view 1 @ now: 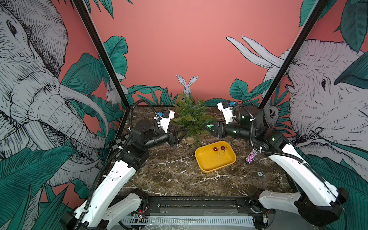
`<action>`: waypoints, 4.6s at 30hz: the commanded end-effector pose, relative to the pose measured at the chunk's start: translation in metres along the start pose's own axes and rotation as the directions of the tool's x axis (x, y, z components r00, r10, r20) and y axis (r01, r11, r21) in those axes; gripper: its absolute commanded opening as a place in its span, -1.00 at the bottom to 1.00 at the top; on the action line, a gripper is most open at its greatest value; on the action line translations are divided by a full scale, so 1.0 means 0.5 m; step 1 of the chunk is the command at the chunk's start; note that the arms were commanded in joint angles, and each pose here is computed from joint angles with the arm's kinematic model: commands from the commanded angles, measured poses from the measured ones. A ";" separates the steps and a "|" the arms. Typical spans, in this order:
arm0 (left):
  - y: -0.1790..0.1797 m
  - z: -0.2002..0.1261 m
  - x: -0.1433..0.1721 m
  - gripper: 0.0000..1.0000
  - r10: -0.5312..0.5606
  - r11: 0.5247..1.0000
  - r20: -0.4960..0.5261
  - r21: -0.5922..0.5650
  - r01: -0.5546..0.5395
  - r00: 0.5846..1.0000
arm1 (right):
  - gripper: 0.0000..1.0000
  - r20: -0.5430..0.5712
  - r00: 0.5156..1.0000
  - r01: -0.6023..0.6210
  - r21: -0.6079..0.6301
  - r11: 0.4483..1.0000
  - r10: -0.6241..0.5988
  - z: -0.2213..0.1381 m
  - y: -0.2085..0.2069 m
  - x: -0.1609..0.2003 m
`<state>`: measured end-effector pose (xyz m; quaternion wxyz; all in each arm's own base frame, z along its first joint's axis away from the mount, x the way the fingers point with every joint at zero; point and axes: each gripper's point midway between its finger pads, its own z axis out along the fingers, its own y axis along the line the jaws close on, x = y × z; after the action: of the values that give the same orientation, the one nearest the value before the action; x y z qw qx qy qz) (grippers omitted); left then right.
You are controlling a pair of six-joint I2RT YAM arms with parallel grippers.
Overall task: Decorate the small christmas tree with ornaments
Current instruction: Pick up an ornament from the container, then hang an ornament on the christmas tree.
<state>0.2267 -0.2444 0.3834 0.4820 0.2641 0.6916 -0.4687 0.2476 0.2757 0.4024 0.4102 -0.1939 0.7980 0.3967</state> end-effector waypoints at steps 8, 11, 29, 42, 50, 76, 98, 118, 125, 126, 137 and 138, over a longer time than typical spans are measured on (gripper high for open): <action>-0.027 0.013 -0.107 0.04 0.097 0.995 0.006 0.001 -0.097 0.995 | 0.16 0.093 0.995 0.039 -0.027 0.999 -0.036 -0.007 0.029 -0.111; -0.017 0.023 -0.142 0.03 0.113 0.994 0.020 -0.014 -0.112 0.993 | 0.16 0.121 0.992 0.042 -0.032 0.999 -0.038 -0.002 0.032 -0.155; 0.039 0.100 -0.255 0.01 0.107 0.984 0.045 0.138 -0.112 0.993 | 0.16 0.191 0.981 -0.003 -0.127 0.992 0.028 0.076 0.009 -0.297; 0.074 0.153 -0.245 -0.03 0.071 0.979 0.047 0.188 -0.079 0.996 | 0.15 0.230 0.969 -0.041 -0.219 0.975 0.092 0.084 0.020 -0.332; 0.072 0.173 -0.240 -0.03 0.067 0.972 0.051 0.221 -0.076 0.996 | 0.15 0.234 0.967 -0.045 -0.232 0.972 0.101 0.083 0.021 -0.334; 0.078 0.193 -0.216 -1.00 0.074 0.974 0.025 0.214 -0.077 0.997 | 0.15 0.273 0.952 -0.076 -0.234 0.969 0.141 0.058 -0.014 -0.335; 0.078 0.211 -0.210 -1.00 0.090 0.977 0.013 0.195 -0.091 0.996 | 0.15 0.271 0.949 -0.098 -0.237 0.966 0.162 0.069 -0.030 -0.328; 0.143 0.220 -0.214 -1.00 0.082 0.996 -0.044 0.019 -0.081 0.996 | 0.15 0.265 0.945 -0.139 -0.196 0.971 0.189 0.117 -0.091 -0.329; 0.167 0.230 -0.213 -1.00 0.063 0.998 -0.058 -0.020 -0.064 0.996 | 0.15 0.261 0.945 -0.158 -0.169 0.973 0.199 0.142 -0.119 -0.332; 0.170 0.232 -0.212 -1.00 0.058 0.998 -0.059 -0.021 -0.059 0.997 | 0.15 0.261 0.944 -0.159 -0.166 0.973 0.199 0.143 -0.123 -0.332; 0.200 0.242 -0.210 -1.00 0.022 0.998 -0.062 -0.063 -0.026 0.998 | 0.15 0.259 0.940 -0.195 -0.130 0.972 0.223 0.166 -0.164 -0.329; 0.200 0.242 -0.211 -1.00 0.020 0.998 -0.062 -0.062 -0.024 0.998 | 0.15 0.260 0.939 -0.200 -0.125 0.972 0.227 0.167 -0.167 -0.329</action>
<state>0.4001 -0.3066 0.4147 0.4613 0.2749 0.7229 -0.4347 0.4352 0.2926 0.4456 0.4337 -0.0719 0.7488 0.4960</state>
